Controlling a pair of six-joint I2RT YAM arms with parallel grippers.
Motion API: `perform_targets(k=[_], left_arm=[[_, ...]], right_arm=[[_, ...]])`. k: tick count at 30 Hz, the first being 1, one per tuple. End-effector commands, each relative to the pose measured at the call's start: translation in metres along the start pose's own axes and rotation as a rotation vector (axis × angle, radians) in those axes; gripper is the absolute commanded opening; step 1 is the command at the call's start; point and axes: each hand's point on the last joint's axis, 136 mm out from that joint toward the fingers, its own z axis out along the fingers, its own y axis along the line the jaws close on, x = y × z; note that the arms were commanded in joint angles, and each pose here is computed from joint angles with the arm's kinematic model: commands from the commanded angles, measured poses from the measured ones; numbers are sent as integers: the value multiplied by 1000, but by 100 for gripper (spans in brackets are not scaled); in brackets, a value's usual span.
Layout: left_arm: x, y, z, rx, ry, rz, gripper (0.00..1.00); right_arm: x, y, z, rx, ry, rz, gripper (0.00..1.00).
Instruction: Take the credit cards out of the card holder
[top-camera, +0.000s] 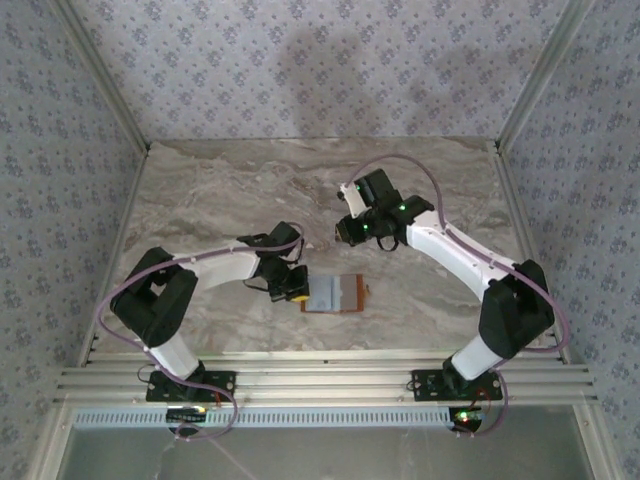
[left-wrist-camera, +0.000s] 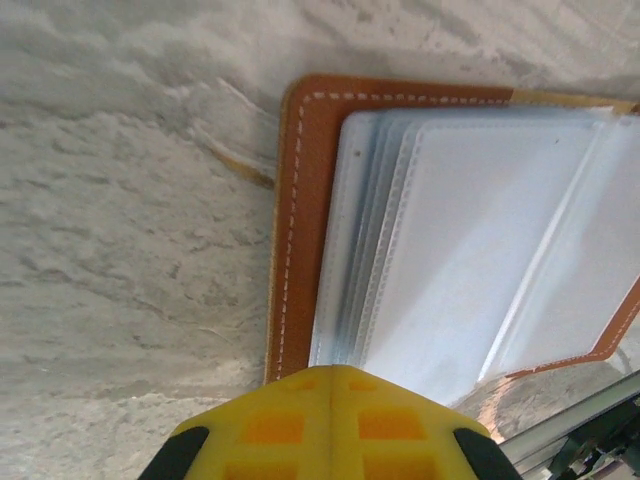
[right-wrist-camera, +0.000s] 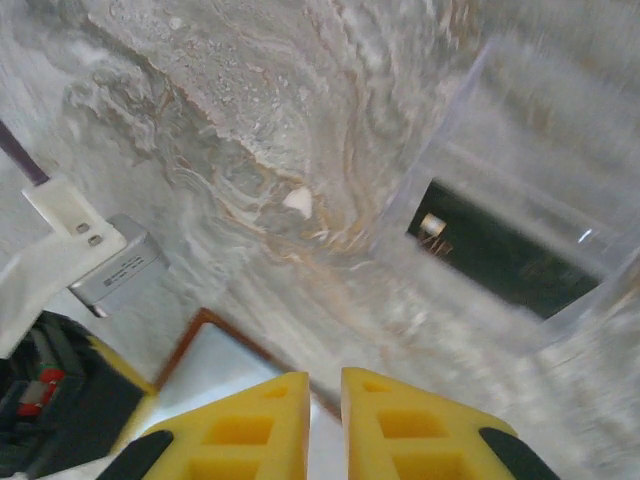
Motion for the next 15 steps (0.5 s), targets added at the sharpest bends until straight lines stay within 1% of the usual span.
perform_targets(k=[1,7,9,15], left_arm=[[-15,-13,-18,60,-71,10,6],[-28,-8,-25,87,-116,-11,6],[-33,-6,-27,95,-123,-19,6],[-44,6,-36,105,-129,-31,6]], right_arm=[[20,23,6,-109,37,307,17],[60,42,19,-164,167,526,17],[71,54,25,-204,197,547,18],[94,76,44,-200,284,548,22]])
